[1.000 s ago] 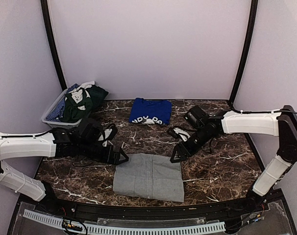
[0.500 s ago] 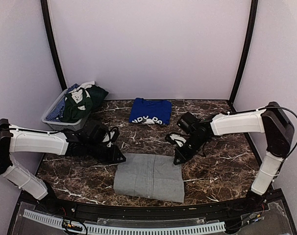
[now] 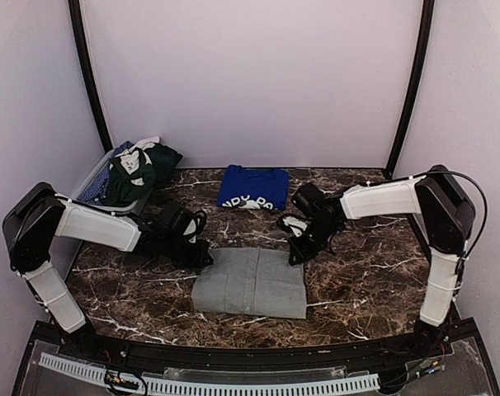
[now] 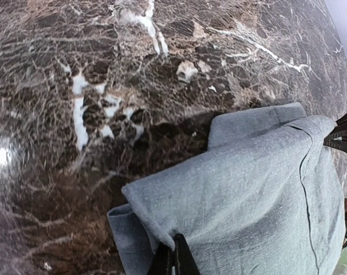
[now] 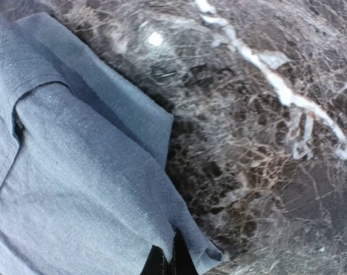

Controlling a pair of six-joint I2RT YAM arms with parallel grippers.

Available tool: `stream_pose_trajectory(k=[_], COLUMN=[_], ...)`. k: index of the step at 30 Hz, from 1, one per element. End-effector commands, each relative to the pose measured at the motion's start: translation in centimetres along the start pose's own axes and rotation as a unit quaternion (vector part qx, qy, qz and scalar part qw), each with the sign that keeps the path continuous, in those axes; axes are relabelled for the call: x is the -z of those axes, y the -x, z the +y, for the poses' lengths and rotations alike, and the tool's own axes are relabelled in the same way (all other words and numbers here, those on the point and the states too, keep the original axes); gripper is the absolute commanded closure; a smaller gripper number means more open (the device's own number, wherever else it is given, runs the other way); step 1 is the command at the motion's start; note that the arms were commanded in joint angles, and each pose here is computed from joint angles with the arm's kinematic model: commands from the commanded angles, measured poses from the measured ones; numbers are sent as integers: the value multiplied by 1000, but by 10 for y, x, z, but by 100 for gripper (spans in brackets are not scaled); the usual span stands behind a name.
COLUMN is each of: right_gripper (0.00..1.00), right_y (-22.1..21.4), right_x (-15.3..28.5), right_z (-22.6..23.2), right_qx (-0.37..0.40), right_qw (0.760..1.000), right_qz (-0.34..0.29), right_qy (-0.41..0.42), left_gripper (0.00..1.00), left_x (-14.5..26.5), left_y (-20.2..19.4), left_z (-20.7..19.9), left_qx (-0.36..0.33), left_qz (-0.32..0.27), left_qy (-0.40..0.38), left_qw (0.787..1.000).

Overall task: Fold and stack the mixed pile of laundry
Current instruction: Move the square-folded shirt to the center of the board.

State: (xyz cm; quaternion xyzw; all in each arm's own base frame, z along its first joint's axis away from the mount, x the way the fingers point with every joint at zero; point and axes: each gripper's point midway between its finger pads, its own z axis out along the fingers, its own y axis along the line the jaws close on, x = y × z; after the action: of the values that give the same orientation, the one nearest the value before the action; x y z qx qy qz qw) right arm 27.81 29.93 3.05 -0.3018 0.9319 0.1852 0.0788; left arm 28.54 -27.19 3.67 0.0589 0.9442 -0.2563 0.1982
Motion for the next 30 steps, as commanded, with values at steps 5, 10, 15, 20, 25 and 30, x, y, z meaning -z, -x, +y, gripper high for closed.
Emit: stream_pose_trajectory(k=[5, 10, 15, 20, 25, 30], right_gripper=[91, 37, 17, 6, 1, 1], right_y=[29, 47, 52, 29, 2, -11], right_x=[9, 64, 129, 150, 137, 122], right_z=[-44, -41, 4, 81, 145, 170], right_qx=[-40, -51, -34, -16, -10, -27], right_qw=[995, 990, 987, 972, 943, 919], right_qz=[-33, -90, -157, -170, -145, -134], right_qy=[-82, -96, -17, 162, 301, 370], left_gripper=[98, 50, 24, 4, 1, 1], left_x=[-7, 39, 98, 132, 139, 127], left_y=[52, 76, 65, 16, -29, -53], left_z=[1, -8, -28, -77, -121, -146], left_qx=[-30, -33, -60, -95, -112, -103], left_qz=[-61, -113, -146, -86, -10, 50], left_qy=[27, 18, -41, -203, -312, -369], left_qw=[997, 993, 987, 971, 944, 922])
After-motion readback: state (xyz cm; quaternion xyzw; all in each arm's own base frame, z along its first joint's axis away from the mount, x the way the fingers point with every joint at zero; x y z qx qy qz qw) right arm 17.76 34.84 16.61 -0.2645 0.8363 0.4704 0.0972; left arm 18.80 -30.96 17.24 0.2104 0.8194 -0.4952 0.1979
